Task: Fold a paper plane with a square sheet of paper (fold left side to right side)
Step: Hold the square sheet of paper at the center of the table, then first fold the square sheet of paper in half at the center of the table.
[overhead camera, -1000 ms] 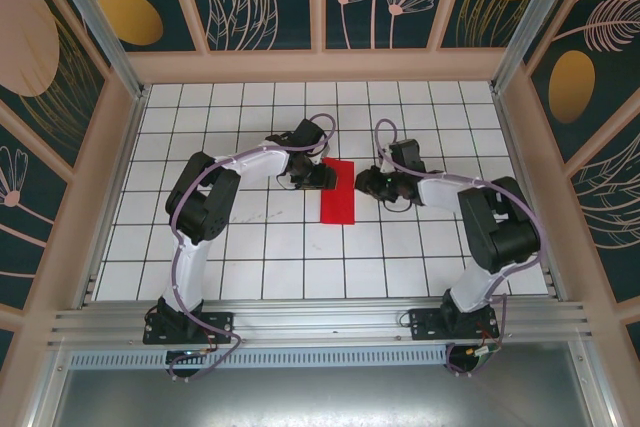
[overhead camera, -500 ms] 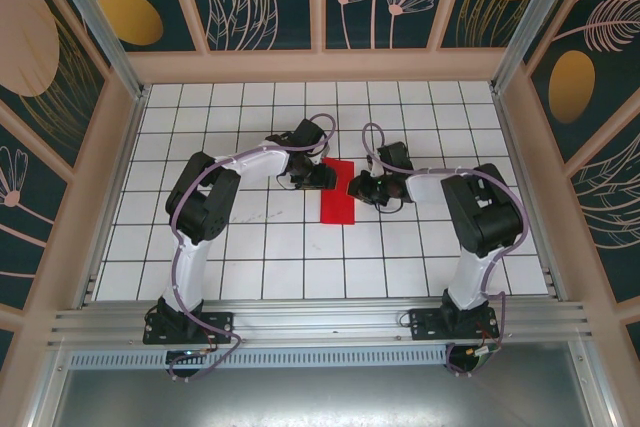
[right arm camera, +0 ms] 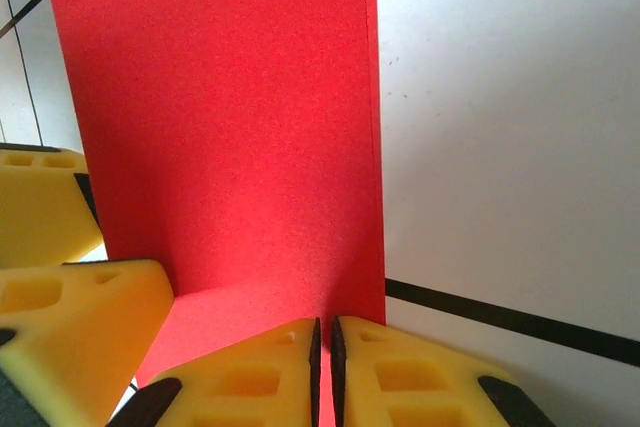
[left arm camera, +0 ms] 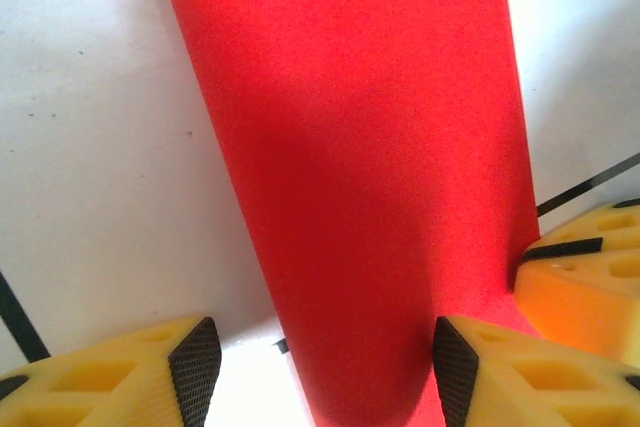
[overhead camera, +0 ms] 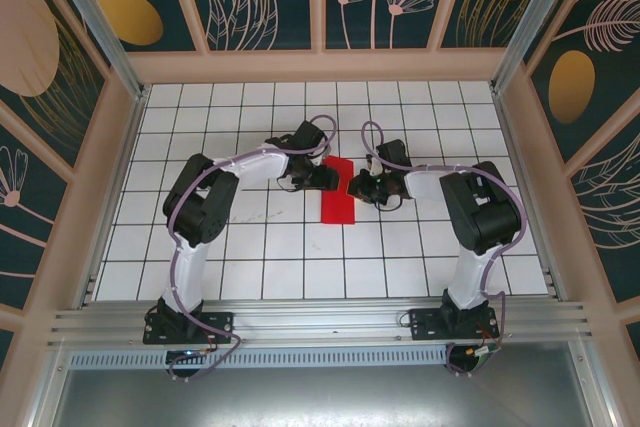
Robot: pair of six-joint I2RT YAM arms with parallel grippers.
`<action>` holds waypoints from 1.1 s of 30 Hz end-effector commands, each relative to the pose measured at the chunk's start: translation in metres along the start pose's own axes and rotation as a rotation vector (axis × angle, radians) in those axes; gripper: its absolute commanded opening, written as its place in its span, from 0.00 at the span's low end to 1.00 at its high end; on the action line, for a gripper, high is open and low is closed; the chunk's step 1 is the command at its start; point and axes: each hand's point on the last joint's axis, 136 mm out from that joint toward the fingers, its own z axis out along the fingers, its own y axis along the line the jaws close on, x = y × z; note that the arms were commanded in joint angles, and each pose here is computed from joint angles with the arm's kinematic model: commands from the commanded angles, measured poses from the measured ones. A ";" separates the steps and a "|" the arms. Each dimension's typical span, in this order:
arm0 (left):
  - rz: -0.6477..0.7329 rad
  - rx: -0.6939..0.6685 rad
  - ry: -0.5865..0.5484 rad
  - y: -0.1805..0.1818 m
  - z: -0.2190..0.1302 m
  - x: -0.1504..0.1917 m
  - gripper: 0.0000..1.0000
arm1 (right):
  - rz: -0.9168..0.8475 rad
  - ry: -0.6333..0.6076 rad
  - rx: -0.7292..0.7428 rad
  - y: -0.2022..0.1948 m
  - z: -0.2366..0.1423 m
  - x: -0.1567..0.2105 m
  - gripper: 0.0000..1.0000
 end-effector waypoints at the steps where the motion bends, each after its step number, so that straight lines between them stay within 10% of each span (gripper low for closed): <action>1: 0.026 0.063 -0.124 -0.015 -0.022 -0.024 0.63 | 0.031 0.070 0.106 -0.031 0.014 0.020 0.14; 13: -0.001 0.310 -0.069 -0.048 -0.015 -0.006 0.26 | 0.026 0.082 0.127 -0.035 0.015 0.023 0.14; 33: -0.019 0.162 -0.001 -0.006 0.023 0.018 0.23 | 0.014 0.102 0.172 -0.043 0.013 0.025 0.13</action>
